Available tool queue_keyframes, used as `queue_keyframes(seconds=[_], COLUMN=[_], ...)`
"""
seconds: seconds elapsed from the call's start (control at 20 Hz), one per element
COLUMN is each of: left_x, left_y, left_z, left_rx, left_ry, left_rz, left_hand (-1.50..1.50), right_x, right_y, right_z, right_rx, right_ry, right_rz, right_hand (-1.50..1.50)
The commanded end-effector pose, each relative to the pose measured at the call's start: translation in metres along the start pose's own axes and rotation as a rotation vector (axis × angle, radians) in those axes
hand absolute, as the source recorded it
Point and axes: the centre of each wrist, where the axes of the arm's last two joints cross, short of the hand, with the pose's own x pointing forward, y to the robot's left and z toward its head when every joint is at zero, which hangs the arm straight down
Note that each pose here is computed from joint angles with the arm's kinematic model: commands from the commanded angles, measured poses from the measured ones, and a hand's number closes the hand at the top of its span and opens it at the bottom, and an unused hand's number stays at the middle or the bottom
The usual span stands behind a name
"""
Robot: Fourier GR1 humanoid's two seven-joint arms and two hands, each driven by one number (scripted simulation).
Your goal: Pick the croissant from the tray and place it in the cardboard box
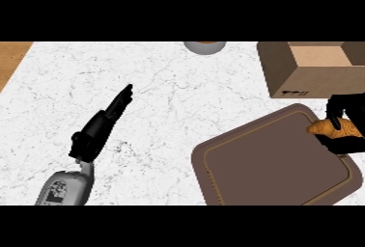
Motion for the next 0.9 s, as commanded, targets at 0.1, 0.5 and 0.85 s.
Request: queue_keyframes(seconds=[0.1,0.5,0.85], left_x=[0.010,0.007,0.019], left_y=[-0.009,0.008,-0.001], left_z=[-0.004,0.012,-0.003], left_rx=[0.018,0.003,-0.015], left_ry=[0.003,0.006,-0.001], left_rz=[0.008,-0.006,-0.010], left_hand=[0.00,0.00,0.00], right_x=[0.002,0.015,0.010], right_y=[-0.069,-0.128,-0.174], right_z=[0.030,0.068,0.046], right_rx=[-0.092,-0.271,-0.321], right_ry=[-0.086,-0.050,0.077], right_rz=[-0.039,-0.189,-0.240], right_hand=[1.50,1.50,1.50])
